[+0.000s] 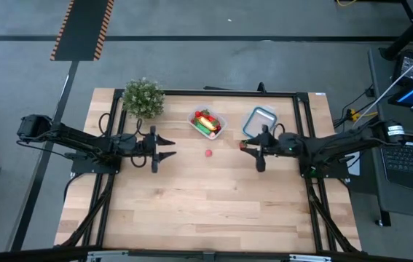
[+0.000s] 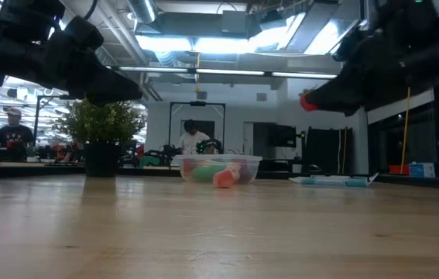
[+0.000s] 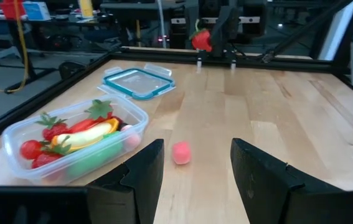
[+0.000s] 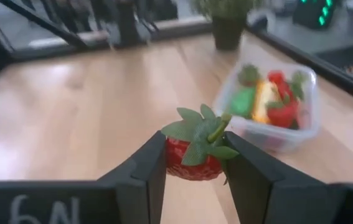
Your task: Pick and placing Produce into tupperware
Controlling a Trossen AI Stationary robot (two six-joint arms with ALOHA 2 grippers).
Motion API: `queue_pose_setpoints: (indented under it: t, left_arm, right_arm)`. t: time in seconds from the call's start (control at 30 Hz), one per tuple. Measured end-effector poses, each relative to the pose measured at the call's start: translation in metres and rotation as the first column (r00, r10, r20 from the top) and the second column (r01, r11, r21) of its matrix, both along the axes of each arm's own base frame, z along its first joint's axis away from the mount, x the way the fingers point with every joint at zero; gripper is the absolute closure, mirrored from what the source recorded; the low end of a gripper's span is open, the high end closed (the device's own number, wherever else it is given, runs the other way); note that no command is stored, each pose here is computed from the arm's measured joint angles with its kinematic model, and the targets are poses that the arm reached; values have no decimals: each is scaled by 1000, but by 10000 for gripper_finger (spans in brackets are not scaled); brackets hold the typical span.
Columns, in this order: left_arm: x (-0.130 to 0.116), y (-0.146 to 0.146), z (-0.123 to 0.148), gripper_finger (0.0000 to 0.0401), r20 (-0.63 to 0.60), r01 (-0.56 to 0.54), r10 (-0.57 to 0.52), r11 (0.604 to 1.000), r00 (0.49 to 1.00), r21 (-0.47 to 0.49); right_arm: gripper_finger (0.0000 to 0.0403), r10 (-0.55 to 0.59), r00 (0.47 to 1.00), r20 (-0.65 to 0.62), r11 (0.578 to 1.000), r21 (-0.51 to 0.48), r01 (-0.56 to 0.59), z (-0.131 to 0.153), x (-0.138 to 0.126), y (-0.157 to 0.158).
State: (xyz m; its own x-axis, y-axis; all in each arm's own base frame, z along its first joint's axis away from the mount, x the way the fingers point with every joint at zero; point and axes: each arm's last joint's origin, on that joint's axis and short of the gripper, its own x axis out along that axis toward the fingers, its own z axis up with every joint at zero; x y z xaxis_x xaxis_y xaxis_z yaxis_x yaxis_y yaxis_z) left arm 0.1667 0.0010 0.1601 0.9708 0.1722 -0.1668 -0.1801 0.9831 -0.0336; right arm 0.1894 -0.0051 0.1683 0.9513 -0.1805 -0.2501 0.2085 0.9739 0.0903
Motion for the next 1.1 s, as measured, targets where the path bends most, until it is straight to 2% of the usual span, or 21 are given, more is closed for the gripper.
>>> queue_pose_setpoints:
  t: [0.1, 0.3, 0.6, 0.77, 1.1]
  left_arm:
    - [0, 1, 0, 222, 0, -18, 18, 1000, 1000, 2]
    - [0, 1, 0, 222, 0, -18, 18, 1000, 1000, 2]
    - [0, 1, 0, 222, -5, -19, 19, 1000, 1000, 0]
    - [0, 1, -1, 222, -7, -19, 19, 1000, 1000, 0]
    - [0, 1, -2, 222, -22, -19, 19, 1000, 1000, 3]
  right_arm:
    - [267, 0, 998, -56, 1000, 15, 1, 5, 10, -7]
    - [267, 69, 995, -73, 998, 5, -69, 14, 33, -25]
    - [267, 165, 972, -165, 985, 77, -154, 12, 79, -63]
    - [267, 219, 943, -251, 975, 101, -199, 13, 109, -84]
    - [267, 227, 856, -464, 973, 150, -177, 23, 155, -121]
